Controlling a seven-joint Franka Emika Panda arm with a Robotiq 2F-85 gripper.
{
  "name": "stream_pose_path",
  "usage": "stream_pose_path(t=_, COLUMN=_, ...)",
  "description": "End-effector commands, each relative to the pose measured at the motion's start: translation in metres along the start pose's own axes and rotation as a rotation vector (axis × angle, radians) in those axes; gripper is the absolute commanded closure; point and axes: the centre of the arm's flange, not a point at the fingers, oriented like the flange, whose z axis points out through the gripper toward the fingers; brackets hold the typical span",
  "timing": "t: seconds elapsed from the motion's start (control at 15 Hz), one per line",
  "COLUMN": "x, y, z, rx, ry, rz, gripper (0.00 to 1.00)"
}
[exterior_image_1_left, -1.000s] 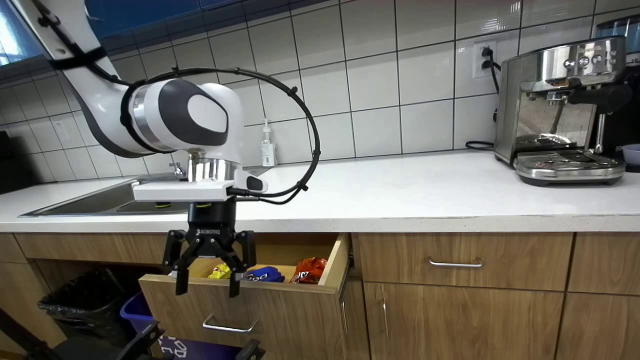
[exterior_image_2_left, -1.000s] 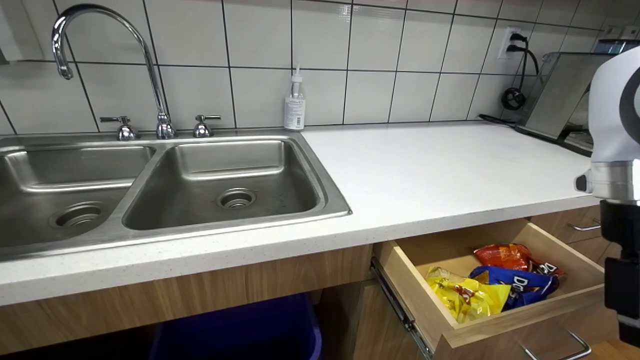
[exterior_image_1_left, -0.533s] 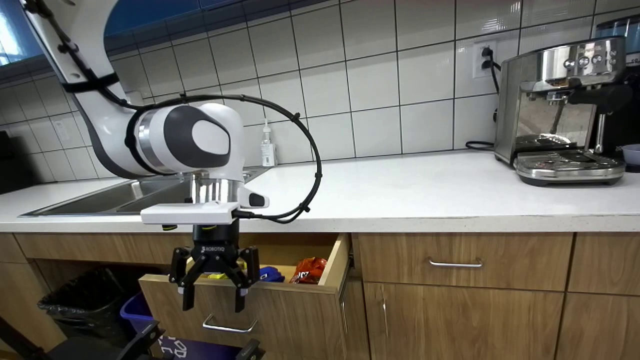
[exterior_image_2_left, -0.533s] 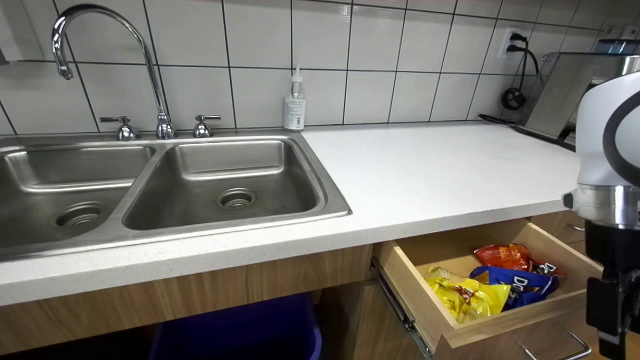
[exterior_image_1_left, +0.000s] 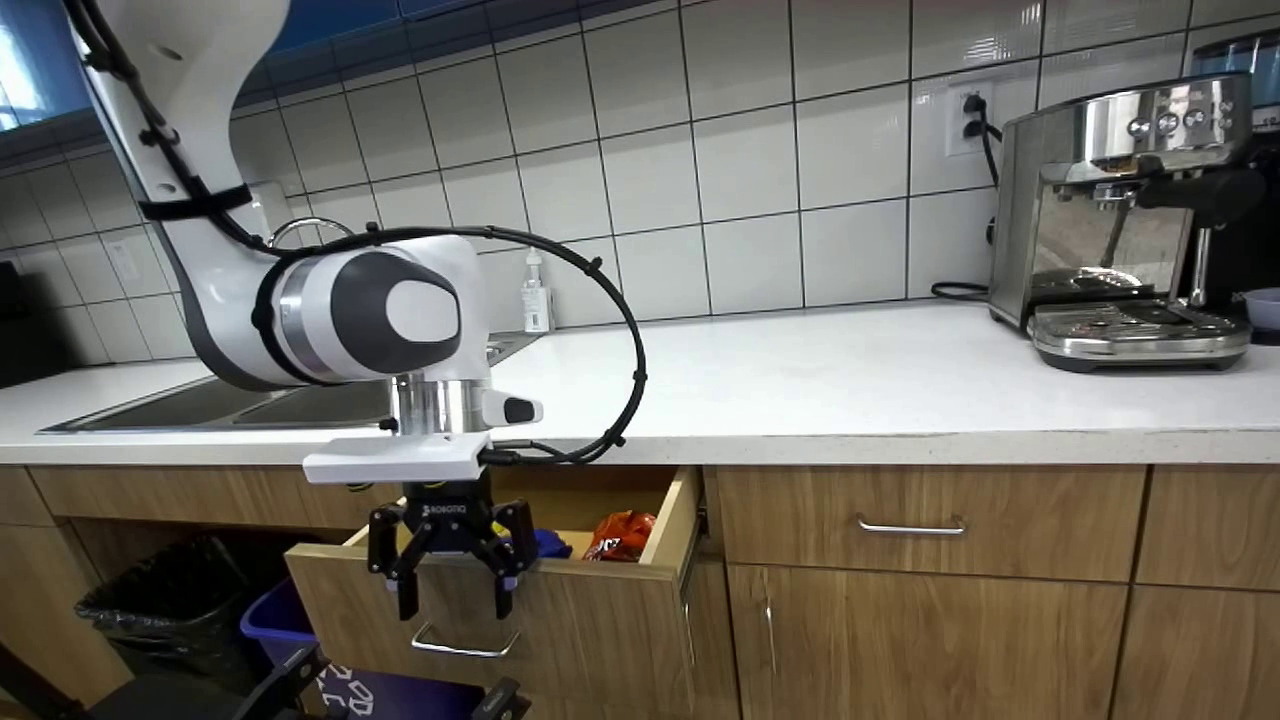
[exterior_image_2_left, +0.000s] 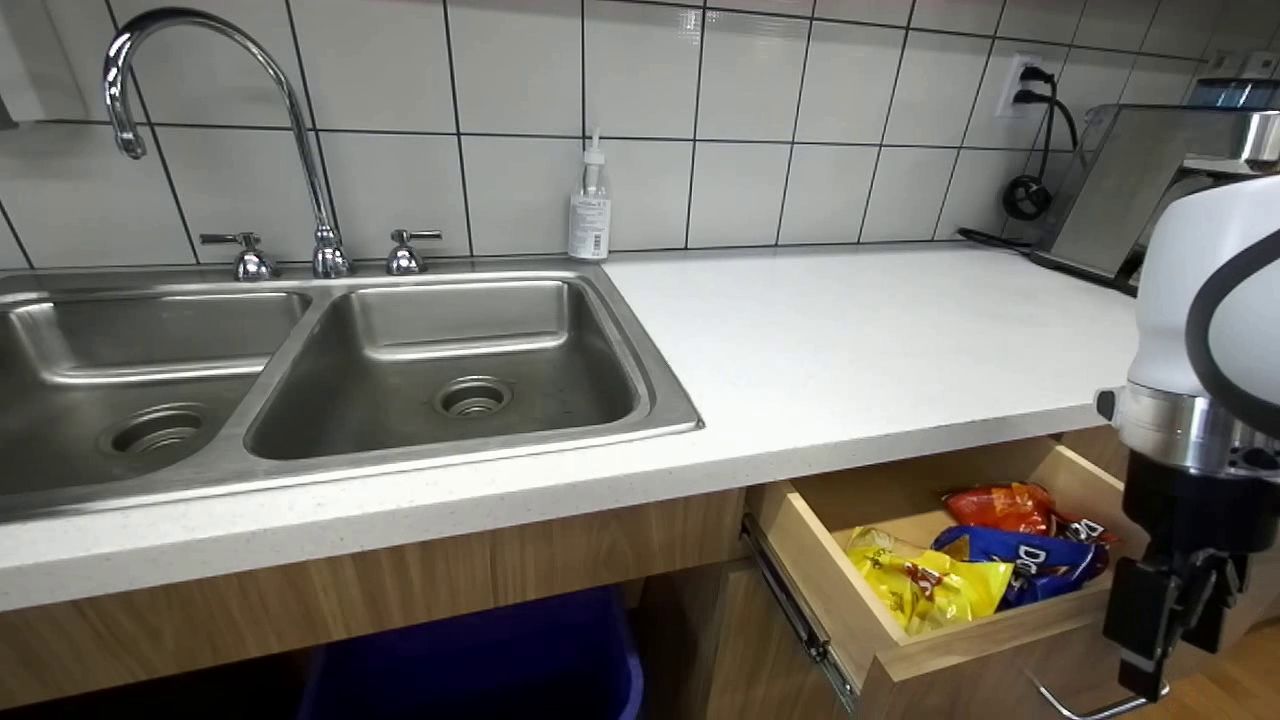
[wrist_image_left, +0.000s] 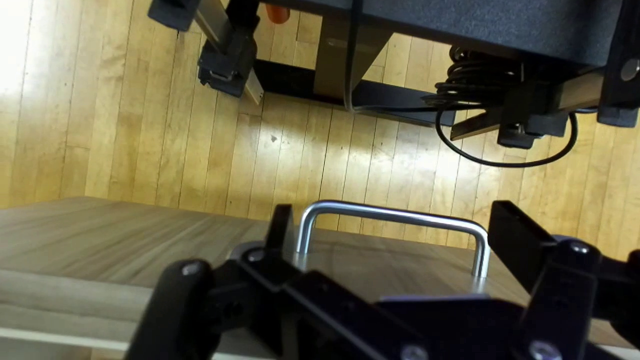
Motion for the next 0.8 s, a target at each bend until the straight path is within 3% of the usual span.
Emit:
stream_pose_path(t=0.0, x=-0.026, y=-0.009, z=0.001, rx=-0.01, ry=0.084, rz=0.02, gripper=0.0)
stream_pose_path(t=0.73, x=-0.003, y=-0.005, z=-0.013, rx=-0.017, ry=0.242, rz=0.085, gripper=0.0)
